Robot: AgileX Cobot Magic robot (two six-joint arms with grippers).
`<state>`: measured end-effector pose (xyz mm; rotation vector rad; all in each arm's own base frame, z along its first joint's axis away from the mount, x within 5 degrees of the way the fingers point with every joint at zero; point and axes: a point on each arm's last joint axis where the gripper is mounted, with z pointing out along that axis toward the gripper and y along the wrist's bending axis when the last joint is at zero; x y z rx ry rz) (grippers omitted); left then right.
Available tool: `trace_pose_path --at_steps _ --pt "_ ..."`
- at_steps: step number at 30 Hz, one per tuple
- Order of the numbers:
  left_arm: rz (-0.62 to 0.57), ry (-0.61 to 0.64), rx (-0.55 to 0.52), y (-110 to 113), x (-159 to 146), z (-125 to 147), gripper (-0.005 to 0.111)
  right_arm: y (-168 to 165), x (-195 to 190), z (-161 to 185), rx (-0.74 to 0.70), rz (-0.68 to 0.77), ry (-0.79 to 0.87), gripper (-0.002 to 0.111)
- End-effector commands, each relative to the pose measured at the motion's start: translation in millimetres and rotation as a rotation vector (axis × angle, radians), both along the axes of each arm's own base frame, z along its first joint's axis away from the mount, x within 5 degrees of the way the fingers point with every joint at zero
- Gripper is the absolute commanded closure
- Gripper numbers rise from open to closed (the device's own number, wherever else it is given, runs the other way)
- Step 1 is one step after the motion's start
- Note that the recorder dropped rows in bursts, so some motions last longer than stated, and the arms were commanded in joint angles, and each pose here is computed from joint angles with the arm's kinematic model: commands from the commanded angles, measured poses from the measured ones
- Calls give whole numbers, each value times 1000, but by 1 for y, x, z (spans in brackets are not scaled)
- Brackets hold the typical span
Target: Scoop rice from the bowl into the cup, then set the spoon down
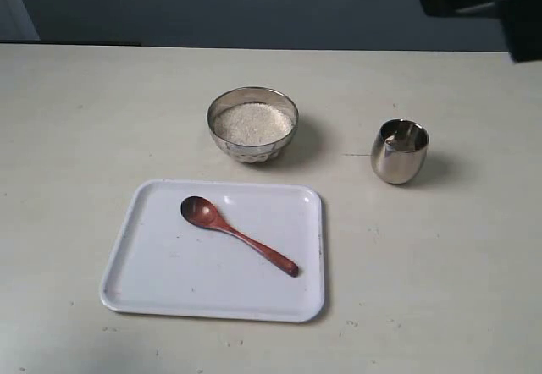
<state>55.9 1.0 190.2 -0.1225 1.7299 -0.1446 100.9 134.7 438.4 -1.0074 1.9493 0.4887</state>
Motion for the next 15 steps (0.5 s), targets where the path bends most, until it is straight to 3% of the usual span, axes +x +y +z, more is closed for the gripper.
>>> trace_pose_path --at_steps 1,6,15 --pt "-9 -18 1 -1 0 2 106 -36 -2 0 105 -158 34 108" --pt "-9 -18 1 -1 0 2 106 -87 -12 -21 226 -468 -46 108" --pt "-9 -18 1 -1 0 2 106 -123 -52 -102 166 -689 -388 108"
